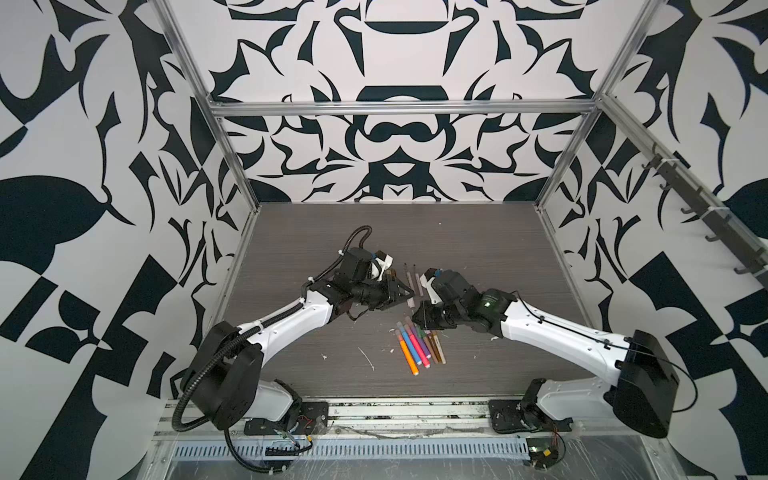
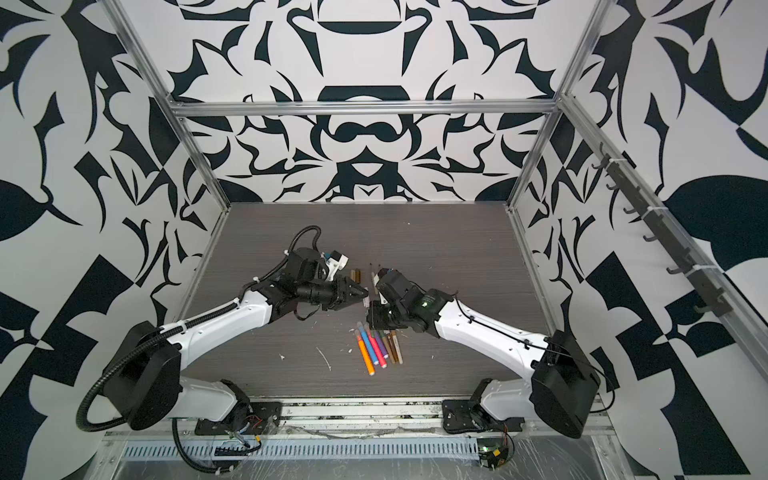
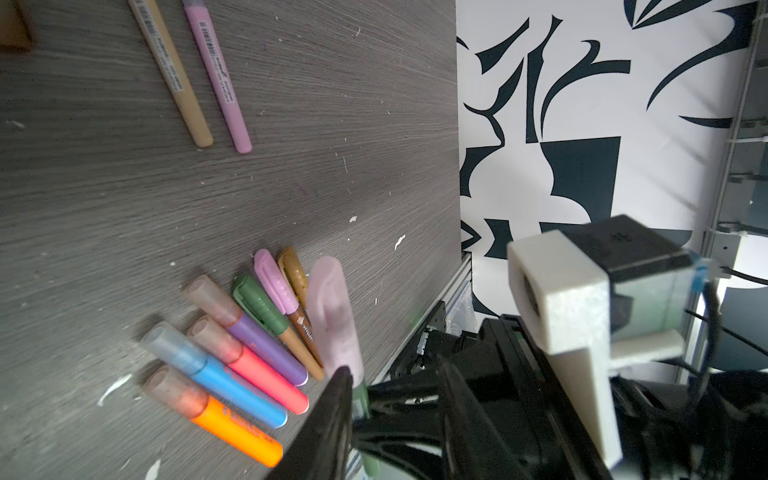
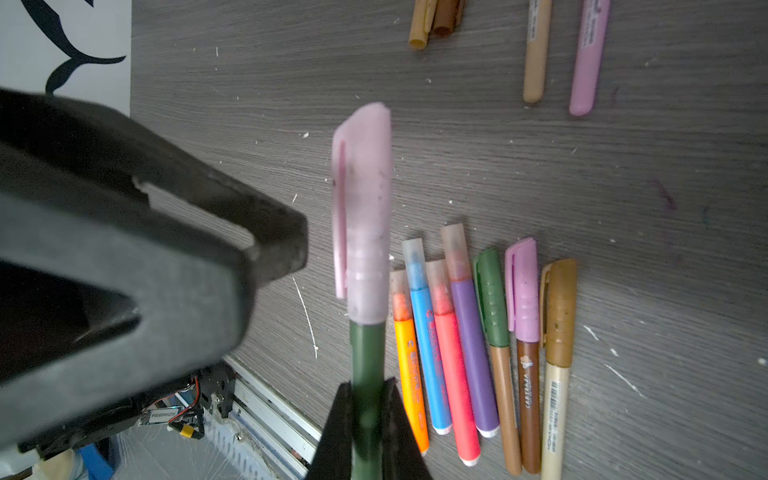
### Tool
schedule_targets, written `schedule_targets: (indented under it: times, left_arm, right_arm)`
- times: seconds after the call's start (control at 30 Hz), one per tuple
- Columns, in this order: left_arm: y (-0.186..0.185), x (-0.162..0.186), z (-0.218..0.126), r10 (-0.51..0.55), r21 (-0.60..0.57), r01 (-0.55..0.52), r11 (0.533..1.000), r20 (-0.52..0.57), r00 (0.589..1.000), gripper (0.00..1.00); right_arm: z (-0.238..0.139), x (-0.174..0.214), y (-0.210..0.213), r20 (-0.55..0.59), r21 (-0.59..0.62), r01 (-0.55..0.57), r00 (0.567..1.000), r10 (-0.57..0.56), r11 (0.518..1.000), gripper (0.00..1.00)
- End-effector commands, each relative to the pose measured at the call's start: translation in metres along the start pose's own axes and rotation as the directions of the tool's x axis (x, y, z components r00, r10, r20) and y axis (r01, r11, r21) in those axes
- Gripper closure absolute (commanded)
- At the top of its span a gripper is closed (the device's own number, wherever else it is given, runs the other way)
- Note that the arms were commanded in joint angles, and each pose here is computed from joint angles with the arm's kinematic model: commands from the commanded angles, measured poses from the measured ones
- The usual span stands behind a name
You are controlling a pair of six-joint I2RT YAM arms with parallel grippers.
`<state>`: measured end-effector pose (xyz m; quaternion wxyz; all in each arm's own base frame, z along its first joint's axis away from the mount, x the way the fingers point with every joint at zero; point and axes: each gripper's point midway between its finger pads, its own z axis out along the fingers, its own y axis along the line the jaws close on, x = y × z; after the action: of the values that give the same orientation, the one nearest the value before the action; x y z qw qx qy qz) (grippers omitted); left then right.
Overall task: Open the pen caps
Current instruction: 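Lift the green pen toward the left gripper while the left gripper grips its pink cap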
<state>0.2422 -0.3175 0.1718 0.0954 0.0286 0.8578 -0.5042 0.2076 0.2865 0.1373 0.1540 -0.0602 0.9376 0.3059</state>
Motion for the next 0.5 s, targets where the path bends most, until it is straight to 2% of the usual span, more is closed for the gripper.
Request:
schedule_targets:
  times: [0.0,0.47]
  left_arm:
    - [0.018,0.008,0.002,-0.017,-0.049,0.016,0.999,-0.013,1.0,0.63]
    - [0.025,0.002,0.012,-0.033,-0.048,0.033,0.998,-0.001,0.999,0.64]
  right_arm:
    - [-0.013,-0.015,0.025,0.055,-0.093,0.016,0.998,-0.011,0.996,0.93]
    - [-0.013,-0.015,0.036,0.039,-0.137,0.04,0.999,-0.035,0.99,0.93]
